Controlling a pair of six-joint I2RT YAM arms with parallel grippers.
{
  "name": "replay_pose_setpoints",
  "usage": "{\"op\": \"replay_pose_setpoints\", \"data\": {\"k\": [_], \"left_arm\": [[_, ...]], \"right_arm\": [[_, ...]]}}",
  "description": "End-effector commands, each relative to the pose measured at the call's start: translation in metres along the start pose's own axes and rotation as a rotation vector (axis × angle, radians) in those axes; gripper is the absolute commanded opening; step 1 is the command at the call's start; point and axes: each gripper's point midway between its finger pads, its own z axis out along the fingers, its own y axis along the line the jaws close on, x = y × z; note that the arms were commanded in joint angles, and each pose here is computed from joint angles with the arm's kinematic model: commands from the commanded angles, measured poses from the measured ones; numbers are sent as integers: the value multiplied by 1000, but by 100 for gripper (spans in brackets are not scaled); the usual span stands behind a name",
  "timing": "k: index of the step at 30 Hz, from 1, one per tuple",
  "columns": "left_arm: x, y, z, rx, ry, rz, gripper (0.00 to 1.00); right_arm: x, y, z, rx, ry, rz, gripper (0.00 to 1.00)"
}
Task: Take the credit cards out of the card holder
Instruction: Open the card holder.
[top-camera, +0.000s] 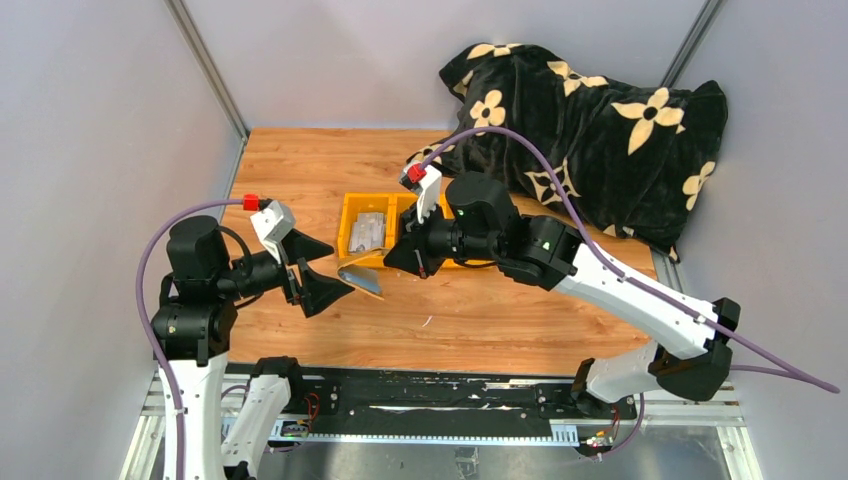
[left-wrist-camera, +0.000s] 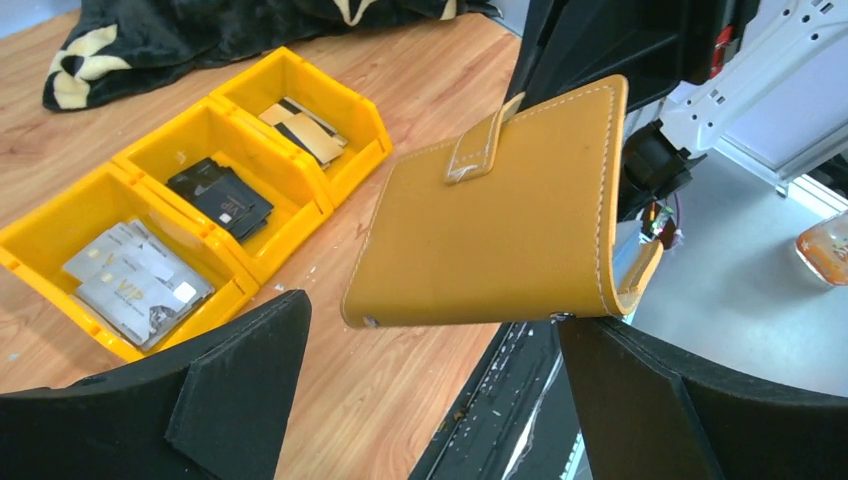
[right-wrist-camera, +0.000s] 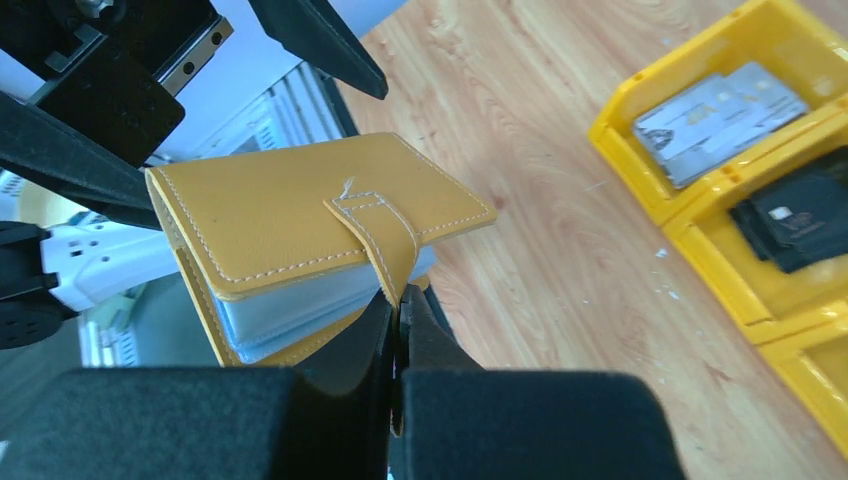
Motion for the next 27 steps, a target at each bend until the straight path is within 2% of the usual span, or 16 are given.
{"op": "replay_pose_setpoints", "data": {"k": [1,10,17,22,27], "left_arm": [[0,4,0,-21,-4,22,100],[5,-15,-5,26,-26,39,100],[13,-22,-8,27,-35,58,100],[19,-10,-11,-65,-34,87,100],[13,8,-15,-202,-100,118,100]], "right_arm": [[-11,-5,-20,125,-20,-95,0],[-13,-18,-18,444,60,-207,0],[-24,-17,-22,595,59,-267,0],[-40,-13,-26,708,16,-258,0],[-39,-11,2,780,-22,-222,0]]}}
